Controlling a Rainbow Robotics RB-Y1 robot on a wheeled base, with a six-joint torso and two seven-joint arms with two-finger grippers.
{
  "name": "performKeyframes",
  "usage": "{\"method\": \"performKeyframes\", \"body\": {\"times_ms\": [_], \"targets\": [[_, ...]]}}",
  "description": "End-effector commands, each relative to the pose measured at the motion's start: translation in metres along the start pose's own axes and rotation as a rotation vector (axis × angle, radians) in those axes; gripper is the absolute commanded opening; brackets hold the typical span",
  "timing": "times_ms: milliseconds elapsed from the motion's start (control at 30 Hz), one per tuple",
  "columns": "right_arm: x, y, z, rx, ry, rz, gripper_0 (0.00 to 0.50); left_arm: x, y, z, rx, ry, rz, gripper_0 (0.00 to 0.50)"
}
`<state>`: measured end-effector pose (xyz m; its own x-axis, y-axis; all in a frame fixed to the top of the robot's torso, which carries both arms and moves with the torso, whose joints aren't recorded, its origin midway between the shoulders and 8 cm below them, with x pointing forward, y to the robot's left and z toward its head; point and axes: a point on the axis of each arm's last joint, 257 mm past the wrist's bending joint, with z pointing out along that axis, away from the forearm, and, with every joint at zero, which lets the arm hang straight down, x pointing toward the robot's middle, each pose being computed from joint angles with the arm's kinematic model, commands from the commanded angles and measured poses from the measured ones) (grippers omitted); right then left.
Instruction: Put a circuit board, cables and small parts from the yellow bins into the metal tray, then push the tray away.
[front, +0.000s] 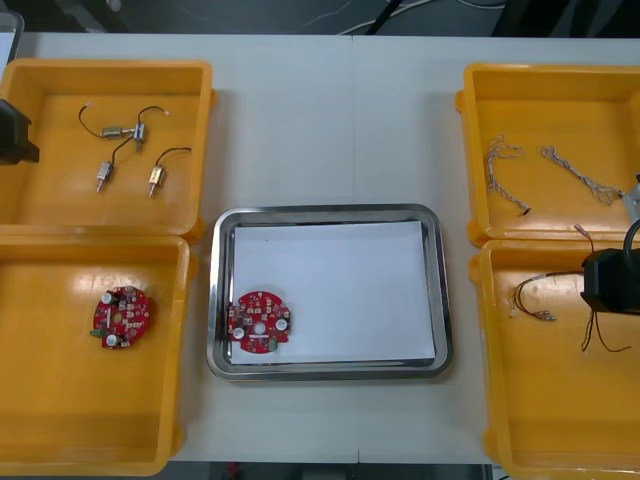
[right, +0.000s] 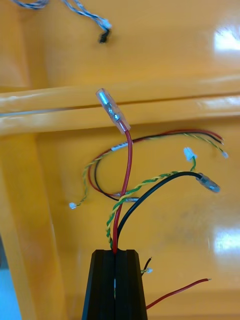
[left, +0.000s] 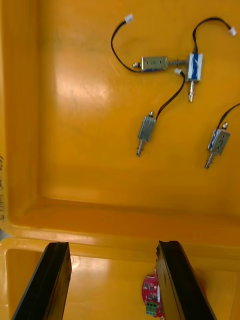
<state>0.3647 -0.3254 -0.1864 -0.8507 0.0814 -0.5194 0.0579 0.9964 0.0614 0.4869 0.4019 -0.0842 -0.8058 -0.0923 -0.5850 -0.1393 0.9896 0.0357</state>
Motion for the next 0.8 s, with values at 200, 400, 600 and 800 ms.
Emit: {"method": "performKeyframes", "body": {"times_ms": [200, 400, 600, 800], "targets": [[-0.056, 0.017, -0.038, -0.001, -0.140, -0.306, 0.000, -0.058, 0.024, -0.034, -0.032, -0.175, -0.036, 0.500], [-0.067, 0.036, -0.042, -0.013, -0.160, -0.454, 0.000, -0.058, 0.023, -0.034, -0.030, -0.176, -0.026, 0.500], [-0.053, 0.062, -0.031, -0.038, -0.114, -0.585, 0.000, -0.058, 0.021, -0.033, -0.024, -0.174, -0.015, 0.500], [-0.039, 0.089, -0.027, -0.055, -0.084, -0.729, 0.000, -0.059, 0.017, -0.017, 0.009, -0.164, -0.008, 0.500]]}}
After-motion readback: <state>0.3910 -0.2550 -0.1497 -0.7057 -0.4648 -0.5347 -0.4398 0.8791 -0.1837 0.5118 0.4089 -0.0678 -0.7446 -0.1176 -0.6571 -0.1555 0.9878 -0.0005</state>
